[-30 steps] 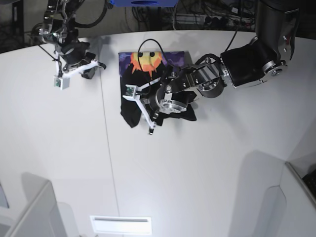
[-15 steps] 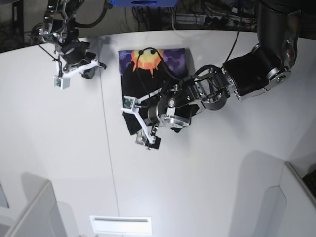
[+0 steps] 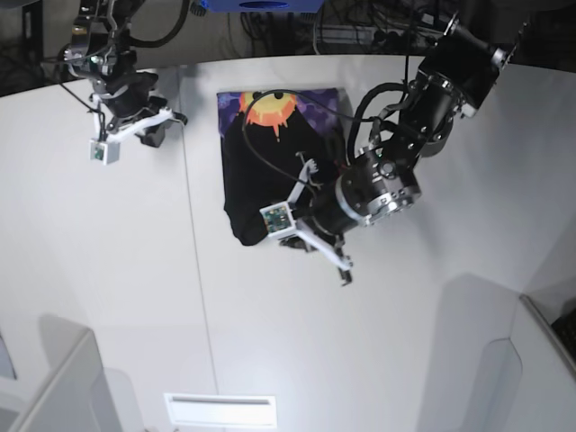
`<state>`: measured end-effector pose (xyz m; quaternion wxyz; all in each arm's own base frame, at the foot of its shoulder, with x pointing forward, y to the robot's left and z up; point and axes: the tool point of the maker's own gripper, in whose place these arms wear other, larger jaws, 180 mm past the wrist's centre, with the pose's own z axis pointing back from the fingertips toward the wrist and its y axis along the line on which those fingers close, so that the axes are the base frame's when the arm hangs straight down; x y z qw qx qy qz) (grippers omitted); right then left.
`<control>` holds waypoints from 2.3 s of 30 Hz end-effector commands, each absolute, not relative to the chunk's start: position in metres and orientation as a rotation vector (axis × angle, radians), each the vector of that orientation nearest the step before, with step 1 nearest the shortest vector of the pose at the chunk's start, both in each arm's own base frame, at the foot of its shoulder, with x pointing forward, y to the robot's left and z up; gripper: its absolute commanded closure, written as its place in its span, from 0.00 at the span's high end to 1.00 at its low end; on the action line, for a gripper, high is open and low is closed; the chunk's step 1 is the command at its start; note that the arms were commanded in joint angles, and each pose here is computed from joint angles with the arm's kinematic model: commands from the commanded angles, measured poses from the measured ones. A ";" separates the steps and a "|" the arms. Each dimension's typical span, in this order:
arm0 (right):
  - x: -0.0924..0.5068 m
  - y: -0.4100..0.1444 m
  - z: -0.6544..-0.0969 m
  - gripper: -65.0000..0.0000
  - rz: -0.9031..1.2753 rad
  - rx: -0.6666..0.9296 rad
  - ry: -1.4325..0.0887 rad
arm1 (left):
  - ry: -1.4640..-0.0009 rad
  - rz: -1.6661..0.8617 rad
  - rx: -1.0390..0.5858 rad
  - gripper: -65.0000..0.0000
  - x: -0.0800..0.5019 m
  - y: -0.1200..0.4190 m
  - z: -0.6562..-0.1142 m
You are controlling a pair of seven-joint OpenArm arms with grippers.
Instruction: Fold the T-shirt properly
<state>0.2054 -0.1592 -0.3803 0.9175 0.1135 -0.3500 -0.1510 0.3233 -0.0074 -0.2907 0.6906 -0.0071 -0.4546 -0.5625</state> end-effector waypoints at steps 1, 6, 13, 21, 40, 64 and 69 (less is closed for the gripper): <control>0.208 -0.163 -0.370 0.00 -0.291 0.226 -0.765 | -1.088 -1.217 -0.009 0.00 0.331 -0.004 -0.271; 0.211 -0.165 -0.361 0.00 -0.158 0.197 -0.854 | -1.046 -1.081 0.010 0.00 0.326 0.038 -0.287; 0.205 -0.182 -0.346 0.00 0.005 0.118 -0.980 | -1.286 -0.999 -0.212 0.00 0.286 0.048 -0.280; 0.180 -0.165 -0.336 0.00 0.305 -0.103 -1.125 | -1.241 -0.838 -0.290 0.00 0.238 0.068 -0.308; 0.060 -0.159 -0.372 0.00 0.398 -0.024 -0.851 | -0.993 -0.582 -0.467 0.00 0.091 0.083 -0.367; -0.151 -0.142 -0.496 0.00 0.681 0.189 -0.040 | -0.413 -0.277 -0.347 0.00 -0.159 0.133 -0.520; -0.158 -0.138 -0.519 0.00 0.572 0.235 0.037 | -0.322 -0.266 -0.306 0.00 -0.169 0.148 -0.554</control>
